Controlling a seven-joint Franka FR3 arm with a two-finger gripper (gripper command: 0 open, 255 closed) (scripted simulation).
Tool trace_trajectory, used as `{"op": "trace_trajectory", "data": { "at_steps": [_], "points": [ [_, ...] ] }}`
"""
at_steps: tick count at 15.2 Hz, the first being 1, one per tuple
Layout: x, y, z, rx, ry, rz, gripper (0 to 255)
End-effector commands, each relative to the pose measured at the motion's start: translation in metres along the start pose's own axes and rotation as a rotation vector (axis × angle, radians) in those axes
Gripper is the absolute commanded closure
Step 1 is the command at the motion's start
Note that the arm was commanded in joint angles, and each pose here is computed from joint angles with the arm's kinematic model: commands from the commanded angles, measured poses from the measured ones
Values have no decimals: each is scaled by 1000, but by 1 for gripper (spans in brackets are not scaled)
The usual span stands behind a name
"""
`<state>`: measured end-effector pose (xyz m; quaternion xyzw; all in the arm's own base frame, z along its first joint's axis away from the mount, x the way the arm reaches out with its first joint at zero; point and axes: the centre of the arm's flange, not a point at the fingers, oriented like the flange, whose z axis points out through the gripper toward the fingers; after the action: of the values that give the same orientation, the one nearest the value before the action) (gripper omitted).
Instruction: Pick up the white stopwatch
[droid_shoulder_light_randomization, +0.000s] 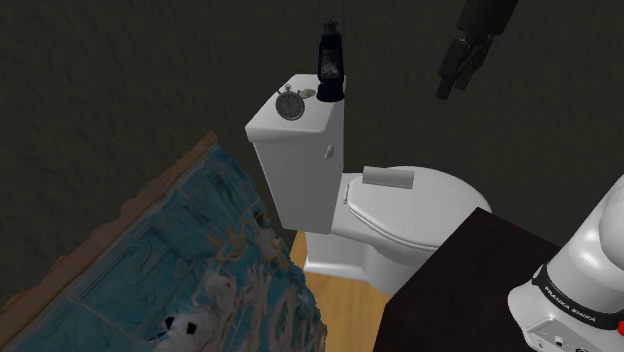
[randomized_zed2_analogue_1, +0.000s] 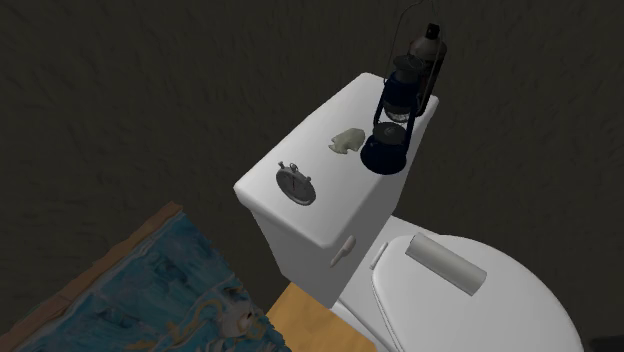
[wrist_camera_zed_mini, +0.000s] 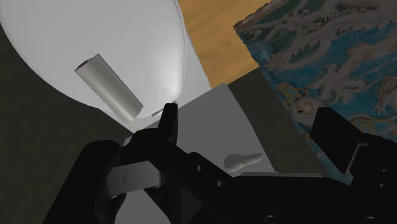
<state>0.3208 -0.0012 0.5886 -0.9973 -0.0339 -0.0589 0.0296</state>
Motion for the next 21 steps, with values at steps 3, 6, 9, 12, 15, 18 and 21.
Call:
{"op": "trace_trajectory", "data": {
  "at_steps": [3,6,9,12,15,18,21],
  "points": [
    [26,-4,3,-2,-2,-40,0],
    [65,-12,8,-4,-6,-101,0],
    [104,-23,13,-6,-10,-161,0],
    [141,-36,19,-9,-13,-222,0],
    [178,-51,24,-11,-17,-283,0],
    [214,-68,30,-14,-20,-343,0],
    [249,-88,36,-16,-24,-404,0]
  ]
}}
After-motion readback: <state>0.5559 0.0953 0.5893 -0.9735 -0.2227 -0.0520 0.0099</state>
